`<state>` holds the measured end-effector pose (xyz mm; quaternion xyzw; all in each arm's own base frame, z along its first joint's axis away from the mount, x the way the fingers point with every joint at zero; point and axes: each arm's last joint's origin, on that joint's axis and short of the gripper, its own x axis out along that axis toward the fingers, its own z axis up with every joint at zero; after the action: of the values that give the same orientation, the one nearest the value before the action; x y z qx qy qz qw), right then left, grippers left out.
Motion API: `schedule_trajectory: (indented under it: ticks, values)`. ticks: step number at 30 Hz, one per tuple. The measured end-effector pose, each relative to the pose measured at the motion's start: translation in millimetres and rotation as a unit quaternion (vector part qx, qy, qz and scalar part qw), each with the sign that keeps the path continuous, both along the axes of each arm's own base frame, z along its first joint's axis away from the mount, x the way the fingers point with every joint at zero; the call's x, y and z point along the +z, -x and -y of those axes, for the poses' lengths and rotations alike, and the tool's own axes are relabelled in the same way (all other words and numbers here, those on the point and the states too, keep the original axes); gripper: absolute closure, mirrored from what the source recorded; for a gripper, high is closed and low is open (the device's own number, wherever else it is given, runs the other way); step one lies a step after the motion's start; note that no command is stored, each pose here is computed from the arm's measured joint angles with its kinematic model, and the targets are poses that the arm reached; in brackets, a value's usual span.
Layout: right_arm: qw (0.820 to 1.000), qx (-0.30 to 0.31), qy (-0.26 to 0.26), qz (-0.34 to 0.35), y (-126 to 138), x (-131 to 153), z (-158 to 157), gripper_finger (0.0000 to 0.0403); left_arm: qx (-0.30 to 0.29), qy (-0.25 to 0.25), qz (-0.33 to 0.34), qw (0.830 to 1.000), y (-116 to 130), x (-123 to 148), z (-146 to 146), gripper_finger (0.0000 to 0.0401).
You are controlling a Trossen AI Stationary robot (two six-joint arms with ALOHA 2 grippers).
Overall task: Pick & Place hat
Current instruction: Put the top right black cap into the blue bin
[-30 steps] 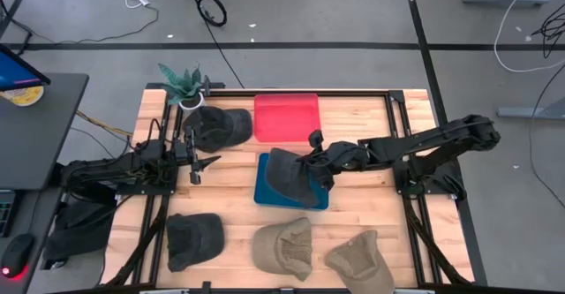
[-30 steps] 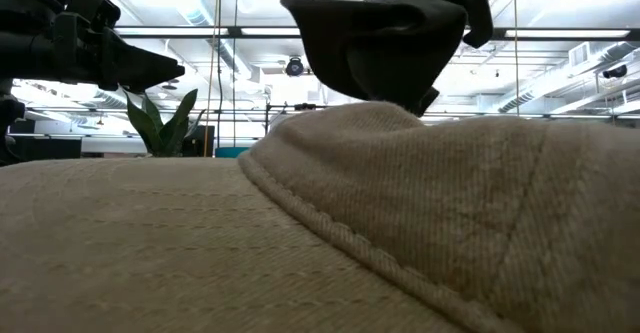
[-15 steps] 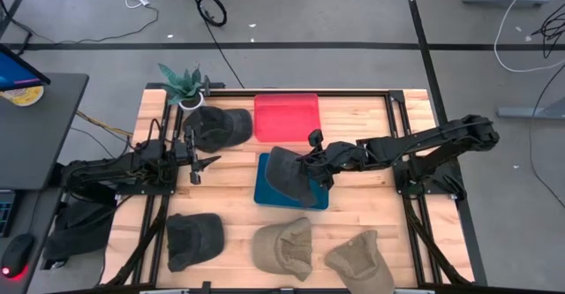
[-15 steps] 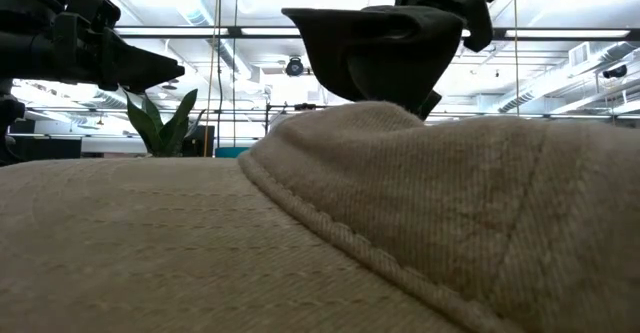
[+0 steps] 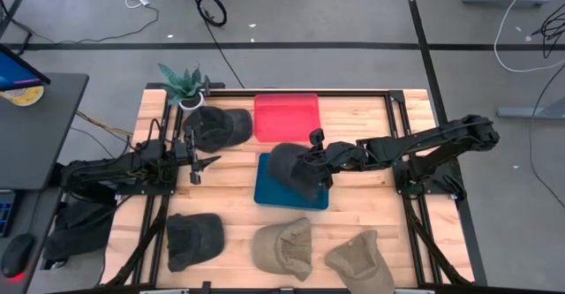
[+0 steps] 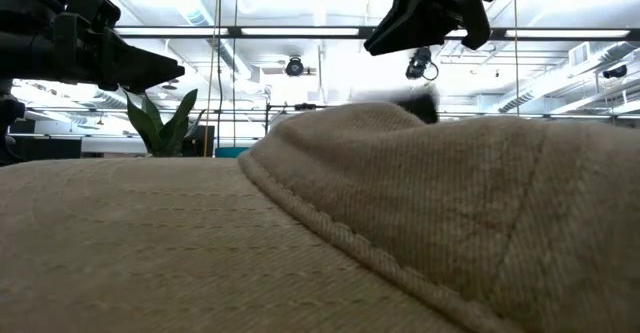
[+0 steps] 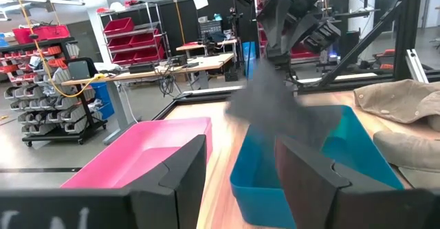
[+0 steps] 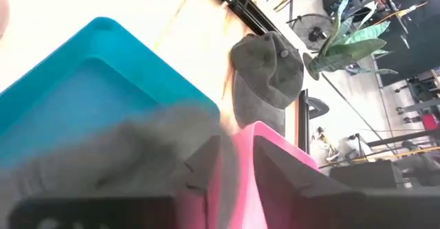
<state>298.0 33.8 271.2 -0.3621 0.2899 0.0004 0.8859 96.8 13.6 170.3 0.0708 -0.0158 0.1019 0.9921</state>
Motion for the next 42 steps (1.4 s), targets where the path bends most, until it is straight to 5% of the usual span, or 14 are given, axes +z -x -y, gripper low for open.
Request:
schedule_trajectory:
  ticks: [12, 25, 33, 42]
  values:
    - [1.0, -0.013, -0.016, 0.012, -1, 1, 3, 0.026, 0.0, 0.0, 0.0, 1.0, 0, 0, 0, 0.0224]
    - [0.973, -0.145, -0.17, -0.062, 1, -24, 39, 0.0259, 0.0, 0.0, 0.0, 1.0, 0, 0, 0, 0.0224]
    - [0.974, -0.124, -0.147, -0.118, -21, -63, 46, 0.0259, 0.0, 0.0, 0.0, 1.0, 0, 0, 0, 0.0224]
    - [0.967, -0.142, -0.155, -0.141, -18, -68, 54, 0.0264, 0.0, 0.0, 0.0, 1.0, 0, 0, 0, 0.0224]
